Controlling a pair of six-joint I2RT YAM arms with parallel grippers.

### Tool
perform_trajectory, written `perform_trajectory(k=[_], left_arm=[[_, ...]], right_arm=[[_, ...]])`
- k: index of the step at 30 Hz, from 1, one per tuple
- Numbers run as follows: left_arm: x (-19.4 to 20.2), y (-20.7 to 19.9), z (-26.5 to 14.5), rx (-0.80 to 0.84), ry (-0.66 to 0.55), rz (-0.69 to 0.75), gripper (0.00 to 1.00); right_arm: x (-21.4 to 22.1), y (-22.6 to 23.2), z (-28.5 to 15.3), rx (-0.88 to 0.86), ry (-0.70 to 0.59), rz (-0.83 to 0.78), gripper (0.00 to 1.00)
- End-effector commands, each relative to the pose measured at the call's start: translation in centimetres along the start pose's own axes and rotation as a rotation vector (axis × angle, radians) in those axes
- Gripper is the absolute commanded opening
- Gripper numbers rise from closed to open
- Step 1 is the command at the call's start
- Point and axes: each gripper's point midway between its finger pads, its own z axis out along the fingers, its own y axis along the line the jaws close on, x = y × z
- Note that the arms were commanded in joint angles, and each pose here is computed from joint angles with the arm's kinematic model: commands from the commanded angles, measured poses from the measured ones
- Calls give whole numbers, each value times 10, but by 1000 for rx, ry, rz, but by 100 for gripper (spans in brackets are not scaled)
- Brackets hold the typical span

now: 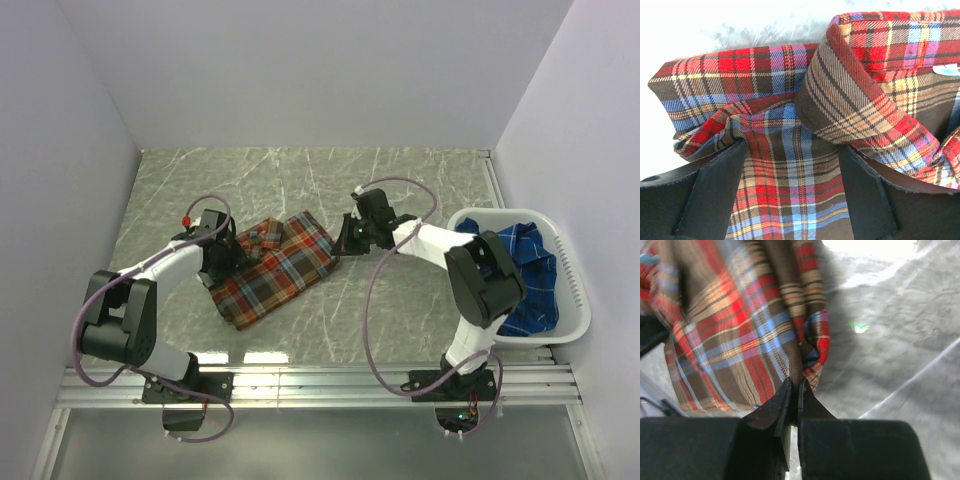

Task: Fold and stack the long sleeve shirts
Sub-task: Neatly place the folded shirt to the corner

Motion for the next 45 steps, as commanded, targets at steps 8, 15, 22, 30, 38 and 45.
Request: perform_trajectory(k=[8,15,22,30,38,45], left_arm=[[-52,-36,20,1,-68,26,81],[-144,-82,29,71,-215,143,85],[-176,-106,-44,243,-343,42,99],[-63,-79,-63,337,-162,-173,99],[7,-80,-61,426,-63,-377,99],[24,-96,-57,488,-74,-536,99]], right_arm=[[-11,-6,-49,296,-179,-200,53],[1,-1,-74,247,-204,-183,63],[-18,23,-120,138,-360,-165,65],[-25,38,-155,12,-461,-159,94],[-12,44,-153,-66,-434,-166,94],[-2,42,-145,-97,-411,-147,93]])
